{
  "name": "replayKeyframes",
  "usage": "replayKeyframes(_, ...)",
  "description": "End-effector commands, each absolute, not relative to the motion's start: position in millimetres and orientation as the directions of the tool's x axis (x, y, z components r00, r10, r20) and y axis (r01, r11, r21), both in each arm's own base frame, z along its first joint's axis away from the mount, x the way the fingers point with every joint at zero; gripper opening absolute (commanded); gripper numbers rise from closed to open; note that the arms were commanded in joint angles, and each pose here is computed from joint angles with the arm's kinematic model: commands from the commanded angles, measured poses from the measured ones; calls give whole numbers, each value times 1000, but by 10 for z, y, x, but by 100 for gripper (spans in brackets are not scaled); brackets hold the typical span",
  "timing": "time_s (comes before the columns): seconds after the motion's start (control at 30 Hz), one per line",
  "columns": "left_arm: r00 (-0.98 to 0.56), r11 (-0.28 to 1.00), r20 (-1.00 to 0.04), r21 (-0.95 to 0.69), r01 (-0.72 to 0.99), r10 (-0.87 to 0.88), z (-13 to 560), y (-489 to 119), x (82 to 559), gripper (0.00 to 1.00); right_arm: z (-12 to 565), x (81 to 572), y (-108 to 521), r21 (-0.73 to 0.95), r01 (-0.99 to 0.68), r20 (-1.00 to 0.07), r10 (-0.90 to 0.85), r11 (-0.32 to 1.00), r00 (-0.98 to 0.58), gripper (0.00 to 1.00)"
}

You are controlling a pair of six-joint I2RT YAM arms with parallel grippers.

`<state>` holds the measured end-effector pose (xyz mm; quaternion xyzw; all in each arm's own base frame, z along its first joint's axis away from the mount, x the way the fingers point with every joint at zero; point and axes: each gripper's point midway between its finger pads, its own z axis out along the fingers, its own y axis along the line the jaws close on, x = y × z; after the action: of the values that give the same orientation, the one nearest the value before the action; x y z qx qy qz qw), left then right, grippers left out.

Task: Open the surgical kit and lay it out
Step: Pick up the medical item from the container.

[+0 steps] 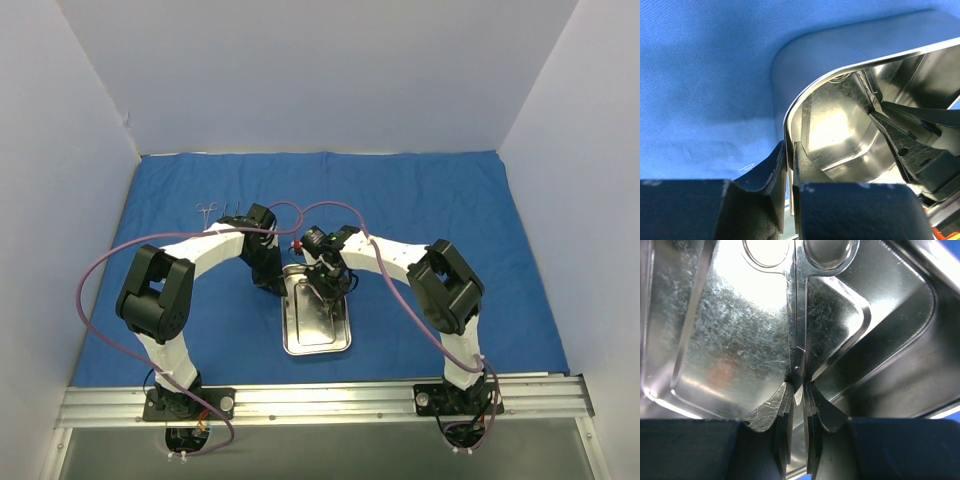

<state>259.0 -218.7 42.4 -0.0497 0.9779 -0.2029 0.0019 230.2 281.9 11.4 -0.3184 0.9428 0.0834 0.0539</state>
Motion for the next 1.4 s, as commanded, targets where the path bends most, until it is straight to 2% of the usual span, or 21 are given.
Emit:
replayKeyframes(0.0,-995,889,7,-449,-88,-95,531,-2270,2633,15,213,2026,2885,279,-537,-96,-533,796,-841,0)
replayKeyframes(0.13,-995,885,13,-456,-93,-98,544,-2286,2642,30,333,1955,3002,376,-464,-87,-468,802,-880,0)
replayKeyframes(0.2,-995,883,10,-460,-90,-96,574,-2288,2638,33,396,1935,3066,408,-435,-80,-443,803,-893,0)
replayKeyframes(0.3,-995,884,-1,-460,-88,-99,638,-2262,2629,42,471,1965,3134,429,-415,-79,-424,802,-902,0)
replayKeyframes(0.33,-995,884,-3,-460,-88,-101,651,-2254,2630,48,481,1984,3131,432,-405,-76,-415,805,-907,0)
replayKeyframes(0.47,-995,881,-4,-465,-90,-103,773,-2208,2608,51,534,2001,3156,449,-384,-64,-400,807,-914,0)
replayKeyframes(0.63,-992,876,-47,-475,-80,-116,1093,-2167,2648,51,611,2049,3149,478,-354,-59,-373,804,-926,0)
replayKeyframes(0.73,-993,877,-19,-472,-95,-117,1205,-2143,2566,50,627,2072,3132,490,-337,-53,-359,804,-932,0)
replayKeyframes(0.8,-991,861,13,-494,-123,-134,1278,-2173,2492,48,628,2079,3130,499,-331,-52,-354,801,-934,0)
replayKeyframes(0.87,-981,822,89,-536,-194,-174,1284,-2257,2383,47,616,2083,3120,498,-326,-48,-350,803,-936,0)
replayKeyframes(1.0,-950,748,202,-585,-313,-239,1254,-2388,2243,38,616,2084,3130,506,-317,-48,-340,802,-939,0)
replayKeyframes(1.07,-932,726,222,-585,-362,-286,1239,-2416,2260,37,621,2082,3132,507,-312,-47,-335,803,-941,0)
replayKeyframes(1.23,-902,684,190,-596,-420,-388,1266,-2469,2350,37,639,2071,3160,531,-292,-47,-317,795,-947,0)
replayKeyframes(1.37,-894,710,169,-554,-435,-416,1160,-2488,2379,41,652,2064,3172,548,-285,-48,-310,787,-950,0)
